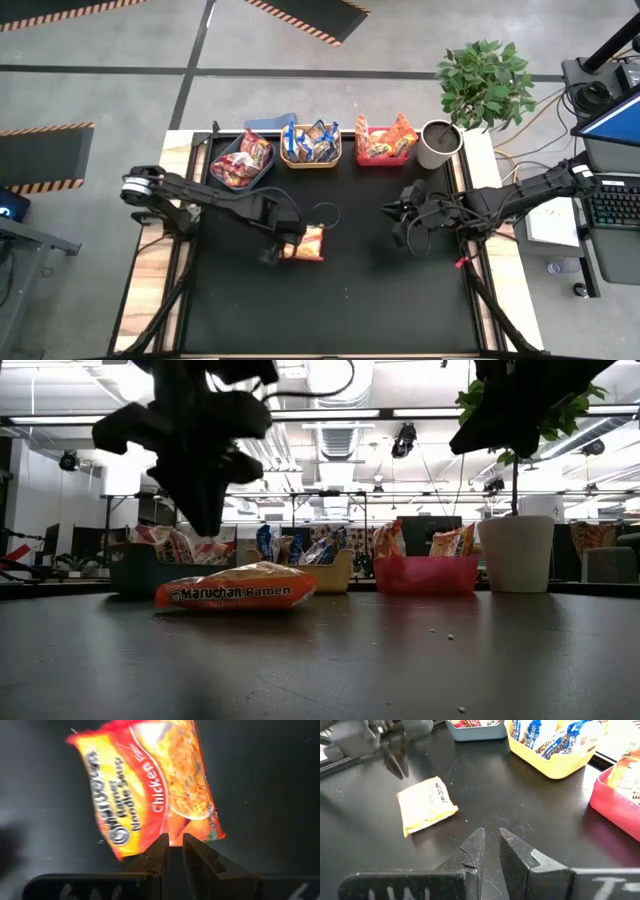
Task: Sort Maruchan noodles
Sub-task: Put the orange noodle pack into the red bin
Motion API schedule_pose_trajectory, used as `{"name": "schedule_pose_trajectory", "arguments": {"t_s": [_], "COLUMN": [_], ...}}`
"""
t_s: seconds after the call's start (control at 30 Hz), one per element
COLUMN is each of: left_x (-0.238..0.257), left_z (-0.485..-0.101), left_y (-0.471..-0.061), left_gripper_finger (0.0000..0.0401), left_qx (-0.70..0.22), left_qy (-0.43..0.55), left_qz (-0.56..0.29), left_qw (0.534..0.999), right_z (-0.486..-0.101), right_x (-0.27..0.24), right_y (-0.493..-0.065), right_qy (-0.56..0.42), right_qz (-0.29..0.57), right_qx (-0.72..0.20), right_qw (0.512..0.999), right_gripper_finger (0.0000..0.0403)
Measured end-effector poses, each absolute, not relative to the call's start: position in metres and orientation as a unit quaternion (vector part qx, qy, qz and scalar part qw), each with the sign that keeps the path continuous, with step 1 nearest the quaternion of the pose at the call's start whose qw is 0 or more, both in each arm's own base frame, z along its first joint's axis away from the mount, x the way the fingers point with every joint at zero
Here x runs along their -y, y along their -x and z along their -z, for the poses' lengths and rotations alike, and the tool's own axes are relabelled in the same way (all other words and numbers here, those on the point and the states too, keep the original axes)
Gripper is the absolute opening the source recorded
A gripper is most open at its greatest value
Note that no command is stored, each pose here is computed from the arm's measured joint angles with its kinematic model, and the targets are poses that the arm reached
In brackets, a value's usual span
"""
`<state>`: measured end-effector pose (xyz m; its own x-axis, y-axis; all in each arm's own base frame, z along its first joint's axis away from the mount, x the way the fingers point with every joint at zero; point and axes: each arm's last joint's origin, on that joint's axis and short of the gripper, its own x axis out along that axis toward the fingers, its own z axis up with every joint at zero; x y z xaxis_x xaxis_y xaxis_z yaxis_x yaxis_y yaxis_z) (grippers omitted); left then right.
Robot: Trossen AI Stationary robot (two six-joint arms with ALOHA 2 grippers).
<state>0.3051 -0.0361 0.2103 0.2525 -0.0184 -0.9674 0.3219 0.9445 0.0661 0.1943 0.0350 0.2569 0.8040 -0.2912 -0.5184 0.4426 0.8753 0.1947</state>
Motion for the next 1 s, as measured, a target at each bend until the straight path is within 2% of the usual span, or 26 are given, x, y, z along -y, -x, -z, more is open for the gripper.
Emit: {"name": "schedule_pose_trajectory", "arguments": {"t_s": [0.27, 0.4, 0.63, 0.8, 1.0], "left_x": [0.026, 0.025, 0.021, 0.023, 0.030], "left_z": [-0.230, -0.224, -0.197, -0.181, -0.171], "left_y": [-0.284, -0.268, -0.236, -0.229, -0.229], "left_gripper_finger": [0.0038, 0.0038, 0.0039, 0.0039, 0.0039], "left_qx": [-0.472, -0.413, -0.427, -0.436, -0.397], "left_qy": [-0.150, -0.152, -0.150, -0.135, -0.116], "left_qz": [0.100, 0.093, 0.076, 0.074, 0.072], "left_qw": [0.863, 0.893, 0.888, 0.887, 0.908], "right_z": [-0.257, -0.257, -0.240, -0.237, -0.228], "right_x": [-0.035, -0.036, -0.046, -0.047, -0.049], "right_y": [-0.195, -0.200, -0.233, -0.266, -0.304], "right_qy": [-0.155, -0.165, -0.201, -0.239, -0.200], "right_qz": [0.195, 0.190, 0.157, 0.132, 0.129], "right_qx": [-0.243, -0.221, -0.189, -0.207, -0.241], "right_qw": [0.938, 0.942, 0.948, 0.940, 0.941], "right_gripper_finger": [0.0043, 0.0043, 0.0043, 0.0043, 0.0043]}}
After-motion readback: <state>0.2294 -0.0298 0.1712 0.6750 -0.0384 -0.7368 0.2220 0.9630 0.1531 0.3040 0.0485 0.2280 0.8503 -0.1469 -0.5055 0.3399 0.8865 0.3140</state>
